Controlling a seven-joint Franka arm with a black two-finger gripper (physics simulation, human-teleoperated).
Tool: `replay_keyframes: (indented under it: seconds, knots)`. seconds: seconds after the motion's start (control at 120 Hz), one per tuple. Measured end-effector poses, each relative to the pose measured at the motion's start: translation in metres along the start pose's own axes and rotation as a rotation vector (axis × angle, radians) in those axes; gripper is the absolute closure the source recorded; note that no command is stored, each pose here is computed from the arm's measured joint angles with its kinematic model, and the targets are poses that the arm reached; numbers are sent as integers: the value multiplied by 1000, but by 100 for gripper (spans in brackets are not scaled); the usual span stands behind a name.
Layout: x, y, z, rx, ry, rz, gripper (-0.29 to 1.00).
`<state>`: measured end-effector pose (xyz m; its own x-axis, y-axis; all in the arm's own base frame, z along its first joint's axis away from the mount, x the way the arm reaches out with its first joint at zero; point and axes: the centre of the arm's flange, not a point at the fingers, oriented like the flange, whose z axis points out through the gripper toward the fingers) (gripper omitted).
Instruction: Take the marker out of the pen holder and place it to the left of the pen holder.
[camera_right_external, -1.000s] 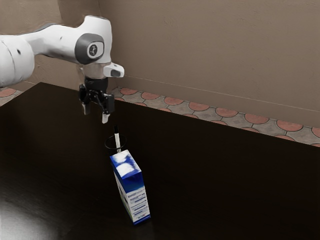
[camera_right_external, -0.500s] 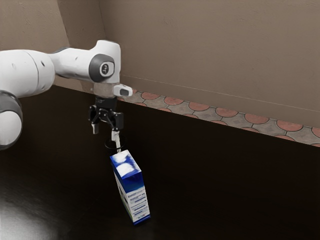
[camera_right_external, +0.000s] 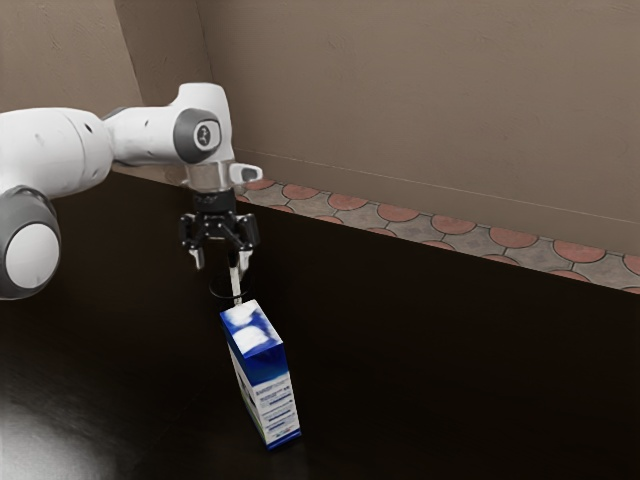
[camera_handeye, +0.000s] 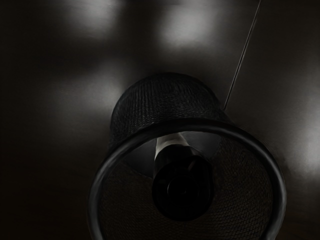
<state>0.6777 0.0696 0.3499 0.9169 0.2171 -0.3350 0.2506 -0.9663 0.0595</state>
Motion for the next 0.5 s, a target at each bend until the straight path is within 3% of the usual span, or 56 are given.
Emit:
replay_keyframes:
  seconds: [0.333,0.5]
  knots:
    - [12,16,-5,48,129,-49,10]
    - [13,16,-8,10,147,-86,26]
